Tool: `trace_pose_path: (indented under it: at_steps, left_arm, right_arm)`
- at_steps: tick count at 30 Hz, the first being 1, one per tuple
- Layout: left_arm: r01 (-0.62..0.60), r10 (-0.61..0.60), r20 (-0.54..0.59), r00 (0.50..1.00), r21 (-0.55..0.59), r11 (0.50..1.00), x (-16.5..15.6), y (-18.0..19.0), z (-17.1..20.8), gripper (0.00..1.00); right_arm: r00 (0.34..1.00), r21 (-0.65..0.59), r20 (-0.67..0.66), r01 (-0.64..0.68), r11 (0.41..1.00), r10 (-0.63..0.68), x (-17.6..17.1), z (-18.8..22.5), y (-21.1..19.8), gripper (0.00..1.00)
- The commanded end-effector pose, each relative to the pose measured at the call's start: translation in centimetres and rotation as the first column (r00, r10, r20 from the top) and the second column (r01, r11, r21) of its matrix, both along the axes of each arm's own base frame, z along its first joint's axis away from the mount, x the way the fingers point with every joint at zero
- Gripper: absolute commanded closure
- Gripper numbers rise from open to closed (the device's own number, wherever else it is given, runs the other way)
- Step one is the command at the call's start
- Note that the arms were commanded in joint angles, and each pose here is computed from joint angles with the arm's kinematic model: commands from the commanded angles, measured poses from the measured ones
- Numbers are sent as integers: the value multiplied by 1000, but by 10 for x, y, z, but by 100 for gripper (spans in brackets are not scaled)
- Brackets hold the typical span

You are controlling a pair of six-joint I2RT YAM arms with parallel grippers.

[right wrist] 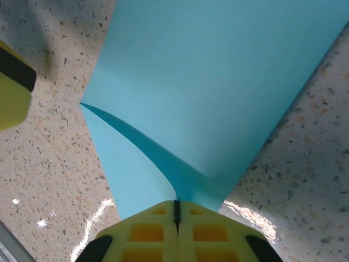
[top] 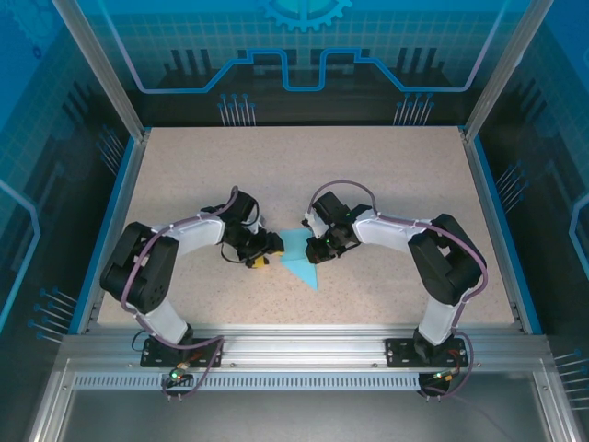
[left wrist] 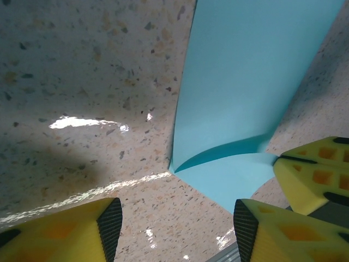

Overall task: Fold a paper plane with a square sheet of paper (fold left side to right side)
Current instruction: Fourth fold the wing at the center of the table.

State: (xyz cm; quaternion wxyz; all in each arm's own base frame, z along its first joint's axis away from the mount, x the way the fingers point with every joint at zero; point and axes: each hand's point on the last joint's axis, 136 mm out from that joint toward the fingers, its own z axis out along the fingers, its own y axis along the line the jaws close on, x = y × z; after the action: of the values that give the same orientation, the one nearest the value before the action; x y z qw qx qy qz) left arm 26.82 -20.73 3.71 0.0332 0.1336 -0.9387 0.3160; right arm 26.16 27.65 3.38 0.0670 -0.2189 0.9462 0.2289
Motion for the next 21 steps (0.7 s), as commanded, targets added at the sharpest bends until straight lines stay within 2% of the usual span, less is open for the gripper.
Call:
trace_pose_path:
  at_steps: [1, 15, 19, 21]
  left_arm:
    - [22, -22, -7, 1000, -38, 999, 1, -13, 4, 40]
    - [63, -63, -8, 998, -44, 997, 5, -33, 2, 49]
    - [64, -64, 1, 998, -50, 997, 8, -36, 4, 59]
    - [62, -62, 12, 998, -56, 996, 12, -39, 8, 66]
  right_arm:
    - [1000, -3, 21, -2, 1000, 2, 1, 8, -4, 96]
    - [1000, -7, 12, 5, 1000, -5, -4, 7, -10, 96]
    - [1000, 0, 10, 10, 1000, -10, -5, 7, -10, 93]
    - [1000, -11, 20, 15, 1000, -15, -4, 8, -12, 88]
